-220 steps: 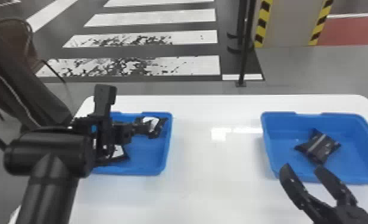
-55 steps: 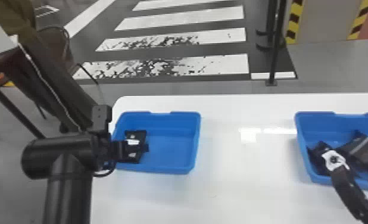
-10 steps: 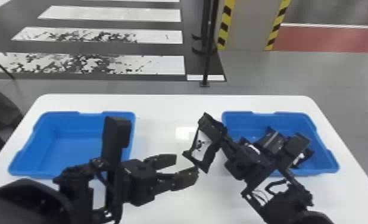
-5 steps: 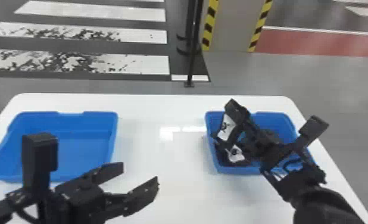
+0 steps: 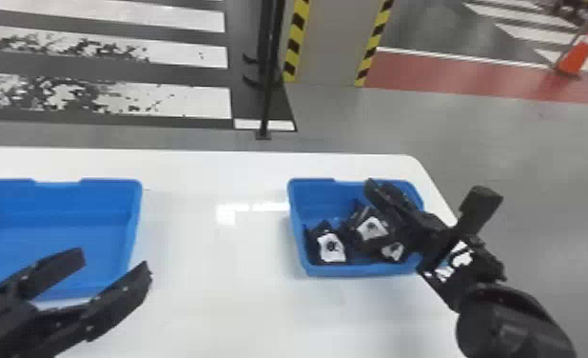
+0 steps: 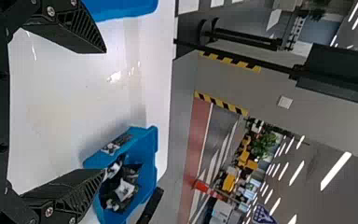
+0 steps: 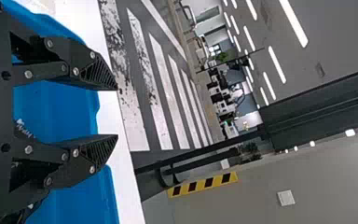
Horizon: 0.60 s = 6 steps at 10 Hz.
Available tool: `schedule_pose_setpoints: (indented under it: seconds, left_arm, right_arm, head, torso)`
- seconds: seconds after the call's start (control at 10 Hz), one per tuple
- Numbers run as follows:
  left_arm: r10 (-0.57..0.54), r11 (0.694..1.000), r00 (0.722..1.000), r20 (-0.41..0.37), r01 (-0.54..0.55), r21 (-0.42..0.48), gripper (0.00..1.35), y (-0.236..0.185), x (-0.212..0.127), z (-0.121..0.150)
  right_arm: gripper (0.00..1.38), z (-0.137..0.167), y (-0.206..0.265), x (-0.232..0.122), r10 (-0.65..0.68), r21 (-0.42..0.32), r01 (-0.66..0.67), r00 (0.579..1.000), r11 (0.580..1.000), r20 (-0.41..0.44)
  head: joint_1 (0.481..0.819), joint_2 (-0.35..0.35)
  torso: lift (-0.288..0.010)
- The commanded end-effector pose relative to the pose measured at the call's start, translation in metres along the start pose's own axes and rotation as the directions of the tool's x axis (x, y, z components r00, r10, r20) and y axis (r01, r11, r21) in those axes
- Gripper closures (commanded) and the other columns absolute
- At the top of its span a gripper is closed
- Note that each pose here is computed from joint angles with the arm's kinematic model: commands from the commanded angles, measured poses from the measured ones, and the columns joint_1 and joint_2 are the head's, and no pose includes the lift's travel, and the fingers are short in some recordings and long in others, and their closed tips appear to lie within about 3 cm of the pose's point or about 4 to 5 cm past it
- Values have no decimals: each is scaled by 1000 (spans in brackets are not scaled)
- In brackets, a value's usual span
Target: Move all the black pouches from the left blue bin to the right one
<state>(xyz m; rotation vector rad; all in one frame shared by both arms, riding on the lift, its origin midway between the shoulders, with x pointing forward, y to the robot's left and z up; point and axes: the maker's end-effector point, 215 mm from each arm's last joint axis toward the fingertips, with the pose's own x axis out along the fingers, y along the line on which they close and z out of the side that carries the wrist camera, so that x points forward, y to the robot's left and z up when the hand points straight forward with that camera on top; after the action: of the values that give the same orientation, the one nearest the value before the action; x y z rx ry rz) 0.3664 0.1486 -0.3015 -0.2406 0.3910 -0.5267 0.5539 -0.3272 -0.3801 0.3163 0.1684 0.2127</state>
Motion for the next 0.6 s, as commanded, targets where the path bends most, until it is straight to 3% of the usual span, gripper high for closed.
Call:
schedule_pose_setpoints:
  seconds: [0.0,0.1,0.3,0.5]
  left_arm:
    - [58,998,997,55,-59,19,136,20,-17,8]
    - [84,995,991,101,-89,49,134,28,-26,19]
    - [133,981,971,199,-157,110,133,48,-47,34]
    - [185,952,906,380,-261,158,137,81,-80,50]
  right_arm:
    - [246,2,-13,-4,-40,-57,41,999,998,13]
    - [194,11,-12,-23,-67,-134,72,997,988,42]
    - [190,17,24,-78,-86,-214,108,990,971,111]
    - [191,31,59,-136,-100,-274,157,972,949,212]
  head:
    - [695,-221]
    - [695,-207]
    - [695,-192]
    - [695,-147]
  torso:
    - [-140]
    - [-140]
    - [-140]
    - [-140]
